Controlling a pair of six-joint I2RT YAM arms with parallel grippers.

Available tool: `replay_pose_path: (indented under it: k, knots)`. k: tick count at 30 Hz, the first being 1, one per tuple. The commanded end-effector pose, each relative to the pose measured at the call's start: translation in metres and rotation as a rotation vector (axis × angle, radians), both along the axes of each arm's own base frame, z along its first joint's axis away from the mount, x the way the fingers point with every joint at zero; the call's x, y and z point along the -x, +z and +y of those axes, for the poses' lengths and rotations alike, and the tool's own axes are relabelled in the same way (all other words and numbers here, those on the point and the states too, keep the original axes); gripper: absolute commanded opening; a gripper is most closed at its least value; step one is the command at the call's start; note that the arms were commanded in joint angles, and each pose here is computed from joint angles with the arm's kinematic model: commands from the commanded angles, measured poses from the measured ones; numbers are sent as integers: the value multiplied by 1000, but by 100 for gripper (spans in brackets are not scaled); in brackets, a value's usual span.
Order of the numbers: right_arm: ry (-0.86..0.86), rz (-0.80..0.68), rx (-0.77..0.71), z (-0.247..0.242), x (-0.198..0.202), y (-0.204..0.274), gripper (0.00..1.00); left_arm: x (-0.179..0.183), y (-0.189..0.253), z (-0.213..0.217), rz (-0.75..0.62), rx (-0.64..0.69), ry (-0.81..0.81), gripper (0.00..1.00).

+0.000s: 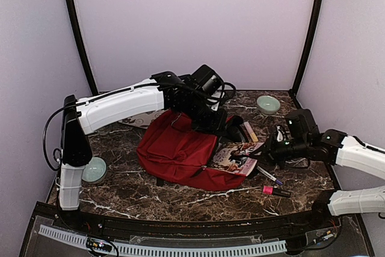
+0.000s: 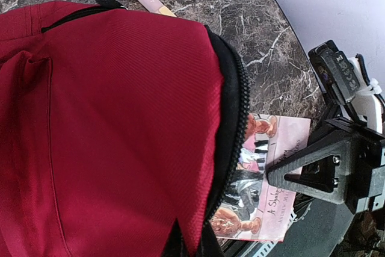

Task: Pack the student bag
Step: Place the book in the largest pocket of the bag.

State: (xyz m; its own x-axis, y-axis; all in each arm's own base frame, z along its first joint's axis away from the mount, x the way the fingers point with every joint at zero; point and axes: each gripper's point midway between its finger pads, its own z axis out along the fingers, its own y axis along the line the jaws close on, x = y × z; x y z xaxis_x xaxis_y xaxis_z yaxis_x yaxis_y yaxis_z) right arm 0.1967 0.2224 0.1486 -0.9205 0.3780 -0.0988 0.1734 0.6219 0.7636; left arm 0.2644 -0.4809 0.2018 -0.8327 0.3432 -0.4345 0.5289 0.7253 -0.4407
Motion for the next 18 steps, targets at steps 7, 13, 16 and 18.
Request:
replay_pose_path:
  k: [7, 13, 16, 18]
  knots:
    - [-54, -48, -66, 15, -27, -2, 0, 15, 45, -2, -22, 111, -53, 0]
    - [-44, -59, -73, 29, -43, -7, 0, 20, 49, -3, -7, 127, -73, 0]
    - [-38, -62, -77, 37, -50, -10, 0, 22, 52, -4, -3, 140, -83, 0]
    - [-37, -63, -83, 42, -55, -12, 0, 22, 55, -4, -8, 150, -83, 0]
